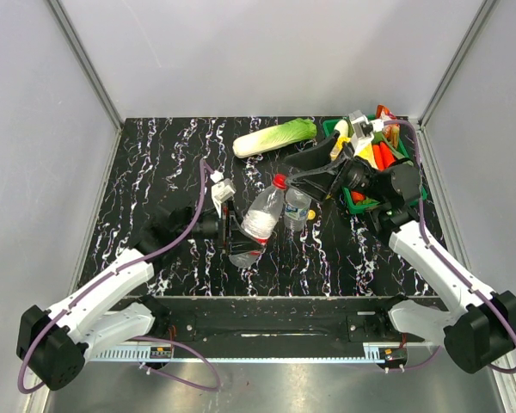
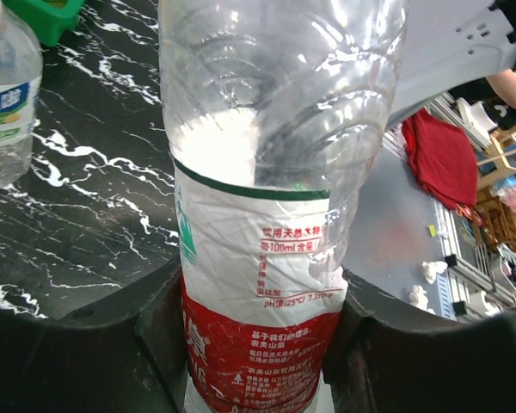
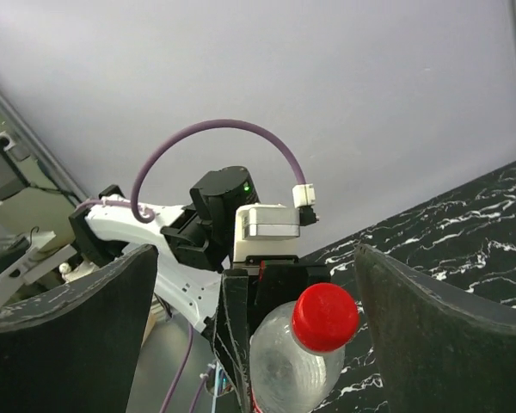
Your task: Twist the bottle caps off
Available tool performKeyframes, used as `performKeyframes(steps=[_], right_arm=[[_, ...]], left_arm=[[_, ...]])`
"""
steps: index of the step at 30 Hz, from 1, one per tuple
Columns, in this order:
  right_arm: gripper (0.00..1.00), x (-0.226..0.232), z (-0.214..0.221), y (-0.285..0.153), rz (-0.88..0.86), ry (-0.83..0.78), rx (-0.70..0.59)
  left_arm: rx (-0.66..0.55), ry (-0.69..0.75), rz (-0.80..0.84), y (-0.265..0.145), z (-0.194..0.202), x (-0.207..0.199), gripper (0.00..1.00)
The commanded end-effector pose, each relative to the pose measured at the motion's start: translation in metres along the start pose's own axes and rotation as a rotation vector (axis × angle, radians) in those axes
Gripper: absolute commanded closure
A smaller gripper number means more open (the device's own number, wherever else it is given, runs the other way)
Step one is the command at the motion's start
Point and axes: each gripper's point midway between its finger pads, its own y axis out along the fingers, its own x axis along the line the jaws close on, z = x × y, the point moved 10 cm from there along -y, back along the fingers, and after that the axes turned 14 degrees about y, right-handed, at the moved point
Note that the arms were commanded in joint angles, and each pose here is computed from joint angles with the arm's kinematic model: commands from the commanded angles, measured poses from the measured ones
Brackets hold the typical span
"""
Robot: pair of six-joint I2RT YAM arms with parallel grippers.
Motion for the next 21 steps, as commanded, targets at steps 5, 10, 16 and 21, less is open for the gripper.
performKeyframes(steps=[5, 10, 16, 21], right_arm=[[0.00, -0.011, -0.008, 0.000, 0.159, 0.016, -0.062], [0.00, -0.021, -0.008, 0.000, 0.272, 0.059, -0.081], [0.00, -0.034, -0.005, 0.003, 0.313, 0.117, -0.051], [0.00, -0.042, -0.003, 0.006, 0.322, 0.159, -0.027]], left_arm=[[0.012, 0.092, -0.220, -0.009, -0.017, 0.003, 0.50], [0.076, 0.113, -0.430, -0.012, -0.018, 0.006, 0.50], [0.132, 0.201, -0.693, -0.009, -0.024, 0.001, 0.50], [0.199, 0.256, -0.876, -0.001, -0.024, -0.005, 0.51]])
